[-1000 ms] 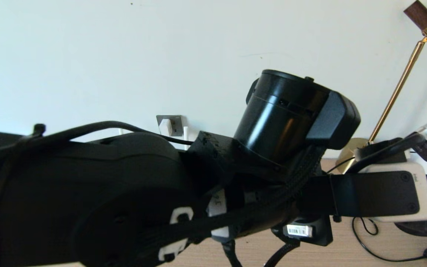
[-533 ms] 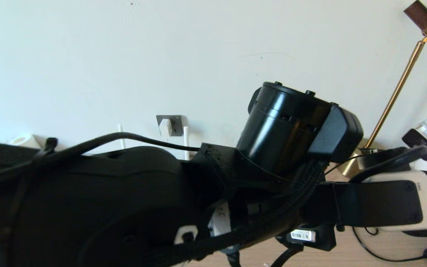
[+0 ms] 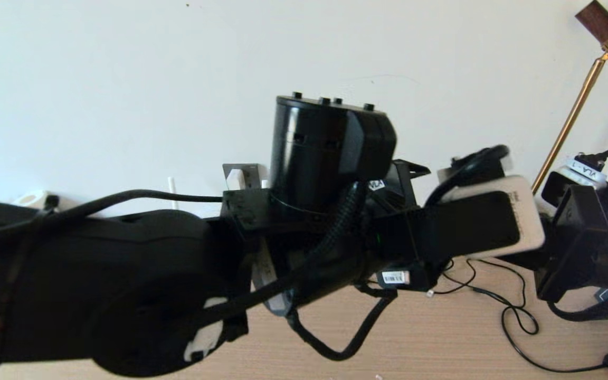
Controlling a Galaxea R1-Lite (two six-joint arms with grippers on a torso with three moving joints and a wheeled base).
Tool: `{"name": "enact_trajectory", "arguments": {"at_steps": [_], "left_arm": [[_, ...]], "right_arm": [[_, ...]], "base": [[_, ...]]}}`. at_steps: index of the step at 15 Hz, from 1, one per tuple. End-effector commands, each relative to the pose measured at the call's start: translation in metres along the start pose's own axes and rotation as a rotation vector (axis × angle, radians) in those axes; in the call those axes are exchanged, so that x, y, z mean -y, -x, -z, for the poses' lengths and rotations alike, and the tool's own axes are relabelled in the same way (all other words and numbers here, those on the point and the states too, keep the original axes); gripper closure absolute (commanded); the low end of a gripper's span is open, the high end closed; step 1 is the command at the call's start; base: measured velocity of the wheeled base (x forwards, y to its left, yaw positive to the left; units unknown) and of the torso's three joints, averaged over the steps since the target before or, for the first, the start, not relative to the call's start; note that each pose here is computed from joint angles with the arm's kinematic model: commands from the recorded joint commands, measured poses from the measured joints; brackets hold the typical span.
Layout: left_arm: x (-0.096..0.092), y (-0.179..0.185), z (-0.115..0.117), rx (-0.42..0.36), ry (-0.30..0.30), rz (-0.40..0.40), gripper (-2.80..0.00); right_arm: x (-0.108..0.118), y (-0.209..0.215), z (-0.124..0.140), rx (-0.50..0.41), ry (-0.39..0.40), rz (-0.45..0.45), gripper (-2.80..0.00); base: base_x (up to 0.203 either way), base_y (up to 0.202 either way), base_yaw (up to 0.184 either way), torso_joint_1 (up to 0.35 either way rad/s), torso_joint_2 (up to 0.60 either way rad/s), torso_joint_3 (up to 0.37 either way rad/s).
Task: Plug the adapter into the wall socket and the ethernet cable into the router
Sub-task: Hand it to the other hand
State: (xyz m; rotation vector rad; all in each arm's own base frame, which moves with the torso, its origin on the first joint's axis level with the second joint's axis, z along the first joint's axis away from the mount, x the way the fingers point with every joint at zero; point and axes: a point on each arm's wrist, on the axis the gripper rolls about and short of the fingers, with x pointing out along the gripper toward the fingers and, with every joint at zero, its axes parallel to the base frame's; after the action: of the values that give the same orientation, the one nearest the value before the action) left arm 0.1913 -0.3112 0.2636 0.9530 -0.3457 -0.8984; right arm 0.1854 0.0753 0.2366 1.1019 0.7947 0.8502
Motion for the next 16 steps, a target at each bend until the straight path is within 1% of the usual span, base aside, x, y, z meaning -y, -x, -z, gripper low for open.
{"name": "enact_trajectory", "arguments": {"at_steps": [1, 3, 5, 6, 8, 9, 10, 12, 13, 16], "left_arm": [[-0.012, 0.009, 0.016, 0.066, -0.013, -0.046, -2.80], [-0.017, 0.016, 0.033, 0.151, -0.039, -0.050, -2.80], [-0.014, 0.025, 0.043, 0.208, -0.049, -0.036, -2.80], [-0.012, 0.037, 0.046, 0.228, -0.051, -0.028, -2.80], [-0.003, 0.063, 0.054, 0.232, -0.051, 0.002, -2.80], [-0.001, 0.074, 0.055, 0.238, -0.052, 0.011, -2.80], [0.001, 0.080, 0.057, 0.262, -0.055, 0.032, -2.80], [0.000, 0.079, 0.066, 0.338, -0.061, 0.086, -2.80], [0.000, 0.074, 0.071, 0.357, -0.064, 0.092, -2.80], [-0.001, 0.053, 0.073, 0.451, -0.095, 0.042, -2.80]], "right_arm": [[0.003, -0.007, -0.005, -0.051, -0.071, -0.006, 0.00], [0.002, -0.010, -0.010, -0.138, -0.151, -0.036, 0.00], [0.000, -0.015, -0.016, -0.149, -0.159, -0.039, 0.00], [0.001, -0.017, -0.018, -0.151, -0.172, -0.038, 0.00], [0.001, -0.020, -0.025, -0.143, -0.211, -0.036, 0.00], [0.000, -0.021, -0.029, -0.153, -0.231, -0.041, 0.00], [-0.003, -0.022, -0.032, -0.178, -0.251, -0.051, 0.00], [-0.011, -0.024, -0.038, -0.204, -0.293, -0.072, 0.00], [-0.014, -0.024, -0.040, -0.205, -0.297, -0.077, 0.00], [-0.009, -0.029, -0.045, -0.205, -0.317, -0.063, 0.00]], "base": [[0.000, 0.000, 0.000, 0.000, 0.00, 0.000], [0.000, 0.000, 0.000, 0.000, 0.00, 0.000], [0.000, 0.000, 0.000, 0.000, 0.00, 0.000], [0.000, 0.000, 0.000, 0.000, 0.00, 0.000], [0.000, 0.000, 0.000, 0.000, 0.00, 0.000], [0.000, 0.000, 0.000, 0.000, 0.00, 0.000], [0.000, 0.000, 0.000, 0.000, 0.00, 0.000], [0.000, 0.000, 0.000, 0.000, 0.00, 0.000], [0.000, 0.000, 0.000, 0.000, 0.00, 0.000], [0.000, 0.000, 0.000, 0.000, 0.00, 0.000]]}}
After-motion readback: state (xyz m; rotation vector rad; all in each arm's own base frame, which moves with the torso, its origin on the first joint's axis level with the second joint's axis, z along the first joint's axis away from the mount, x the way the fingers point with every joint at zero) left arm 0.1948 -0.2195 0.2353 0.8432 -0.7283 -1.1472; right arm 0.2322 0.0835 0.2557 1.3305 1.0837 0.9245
